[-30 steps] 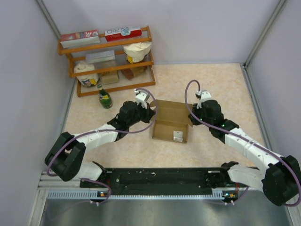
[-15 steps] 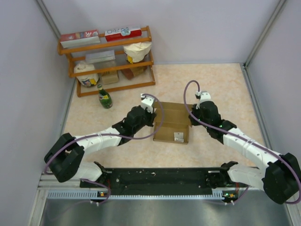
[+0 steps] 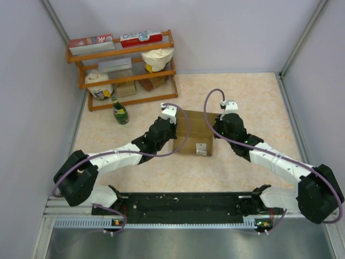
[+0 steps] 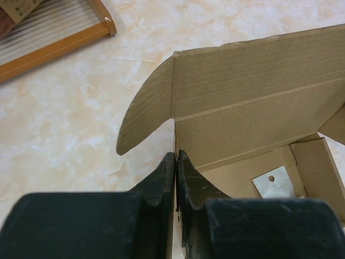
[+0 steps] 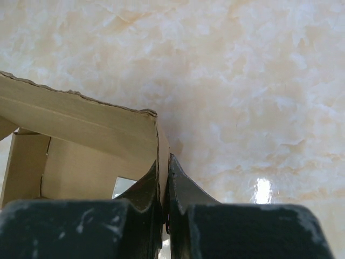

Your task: Fold the paper box

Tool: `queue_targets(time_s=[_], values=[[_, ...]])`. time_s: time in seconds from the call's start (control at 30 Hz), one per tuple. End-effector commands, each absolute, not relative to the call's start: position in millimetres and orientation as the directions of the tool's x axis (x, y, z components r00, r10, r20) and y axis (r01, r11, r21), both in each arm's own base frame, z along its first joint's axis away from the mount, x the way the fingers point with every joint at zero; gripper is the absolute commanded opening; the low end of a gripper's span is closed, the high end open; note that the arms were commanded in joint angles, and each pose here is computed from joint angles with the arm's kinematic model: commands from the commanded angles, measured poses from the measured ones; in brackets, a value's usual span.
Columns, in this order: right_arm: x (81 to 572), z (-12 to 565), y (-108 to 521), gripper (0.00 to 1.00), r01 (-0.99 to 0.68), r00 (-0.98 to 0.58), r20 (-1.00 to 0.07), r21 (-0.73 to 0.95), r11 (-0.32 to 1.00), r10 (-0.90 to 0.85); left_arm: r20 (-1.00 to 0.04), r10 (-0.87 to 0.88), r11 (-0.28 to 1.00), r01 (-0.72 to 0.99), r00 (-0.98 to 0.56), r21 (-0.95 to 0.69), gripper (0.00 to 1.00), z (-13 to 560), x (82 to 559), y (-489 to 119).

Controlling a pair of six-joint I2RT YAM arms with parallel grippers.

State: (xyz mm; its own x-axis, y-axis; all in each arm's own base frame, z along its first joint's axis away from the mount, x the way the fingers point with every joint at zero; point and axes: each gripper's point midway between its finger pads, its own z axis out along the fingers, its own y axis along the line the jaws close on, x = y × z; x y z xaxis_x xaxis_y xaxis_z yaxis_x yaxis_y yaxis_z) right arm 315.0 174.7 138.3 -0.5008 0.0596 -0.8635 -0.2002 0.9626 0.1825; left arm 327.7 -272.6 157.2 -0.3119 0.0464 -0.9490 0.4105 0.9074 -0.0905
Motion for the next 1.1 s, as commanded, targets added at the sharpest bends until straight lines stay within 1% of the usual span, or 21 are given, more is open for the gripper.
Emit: queue_targets(time_s=[0.0,0.13,0.27,0.37,0.73,1.07], values=[[340,185,203,0.0,-0.25,-0.381,-0.916,0.231,0.94,0.124,-0.975,-0.043,0.893,0.43,-0.216,-0.135,0.1,197,338,-293],[345,182,210,0.0,-0.252,-0.386,-0.914,0.235,0.939,0.125,-0.977,-0.038,0.891,0.434,-0.211,-0.129,0.11,195,342,-297],[345,177,212,0.0,-0.249,-0.385,-0.913,0.24,0.938,0.132,-0.972,-0.051,0.879,0.452,-0.231,-0.154,0.04,190,341,-304],[342,174,211,0.0,-0.242,-0.373,-0.918,0.24,0.94,0.138,-0.966,-0.057,0.875,0.453,-0.253,-0.17,0.02,182,340,-307],[325,162,210,0.0,-0.261,-0.324,-0.934,0.239,0.935,0.149,-0.96,-0.074,0.888,0.42,-0.269,-0.186,0.02,171,334,-303],[321,187,204,0.0,-0.251,-0.205,-0.96,0.241,0.938,0.192,-0.968,-0.095,0.895,0.406,-0.233,-0.186,0.02,179,334,-305]])
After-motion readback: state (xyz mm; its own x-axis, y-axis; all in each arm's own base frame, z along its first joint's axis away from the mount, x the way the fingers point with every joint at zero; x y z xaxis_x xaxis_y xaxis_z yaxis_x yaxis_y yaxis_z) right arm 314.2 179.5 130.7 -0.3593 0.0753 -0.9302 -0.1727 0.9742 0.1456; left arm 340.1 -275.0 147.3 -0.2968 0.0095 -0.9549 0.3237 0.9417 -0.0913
